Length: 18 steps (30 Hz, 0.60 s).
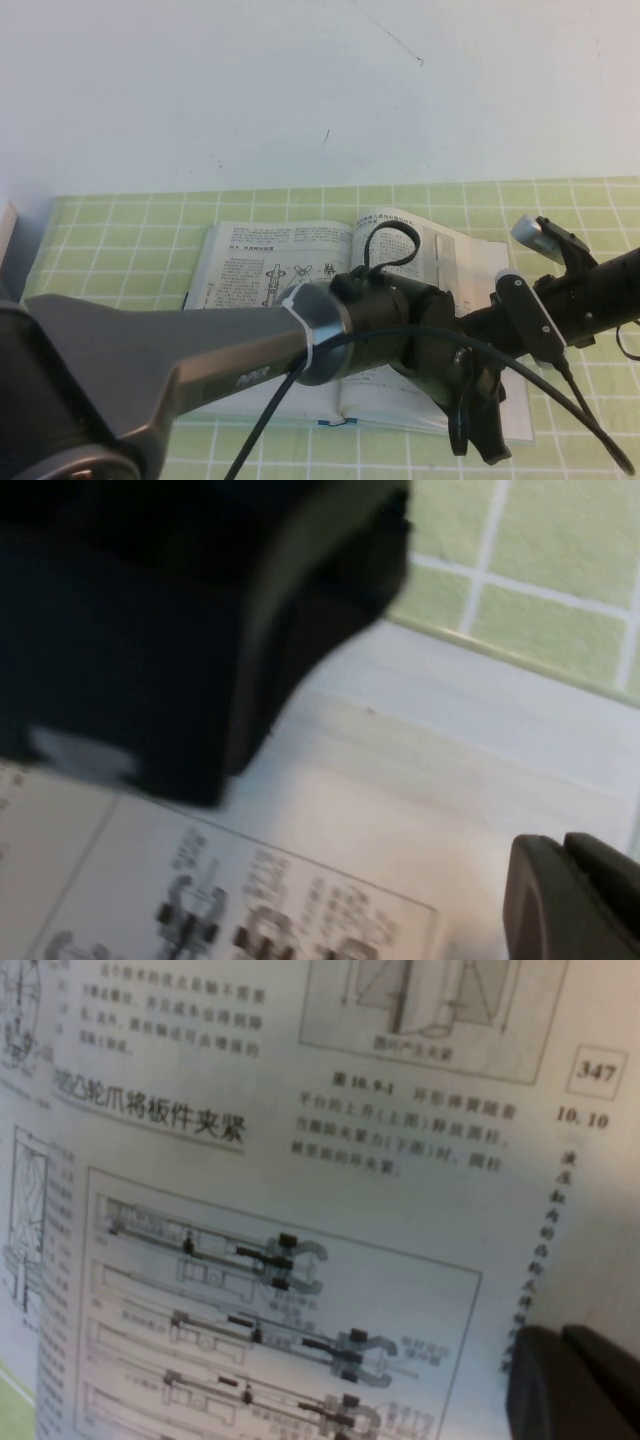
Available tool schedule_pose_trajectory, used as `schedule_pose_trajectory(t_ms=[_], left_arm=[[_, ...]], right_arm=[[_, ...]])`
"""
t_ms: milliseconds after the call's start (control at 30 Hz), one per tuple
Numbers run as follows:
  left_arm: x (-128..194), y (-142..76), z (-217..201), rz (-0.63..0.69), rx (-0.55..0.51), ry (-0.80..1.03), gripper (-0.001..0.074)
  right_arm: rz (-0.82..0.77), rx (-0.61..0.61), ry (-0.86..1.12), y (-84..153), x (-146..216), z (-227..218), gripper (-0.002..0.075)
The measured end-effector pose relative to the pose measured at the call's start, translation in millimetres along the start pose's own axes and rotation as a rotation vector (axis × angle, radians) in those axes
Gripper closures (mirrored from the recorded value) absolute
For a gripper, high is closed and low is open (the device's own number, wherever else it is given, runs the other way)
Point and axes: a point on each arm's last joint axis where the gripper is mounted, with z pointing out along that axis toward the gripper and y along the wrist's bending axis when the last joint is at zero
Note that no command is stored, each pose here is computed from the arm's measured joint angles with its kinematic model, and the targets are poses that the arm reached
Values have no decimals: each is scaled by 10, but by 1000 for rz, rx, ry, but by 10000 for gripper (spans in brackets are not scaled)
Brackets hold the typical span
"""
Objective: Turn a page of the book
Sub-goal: Open the closed book
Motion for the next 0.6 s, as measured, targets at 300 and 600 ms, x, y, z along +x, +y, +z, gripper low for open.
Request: schedule_pose_trajectory(t_ms=[300, 600], left_arm=[[65, 53, 267, -28, -41, -27, 738], [95, 90, 268, -93, -83, 29, 738]], right_arm=[[-3, 5, -1, -4, -1, 0, 728], [-3, 5, -1, -4, -1, 0, 728]])
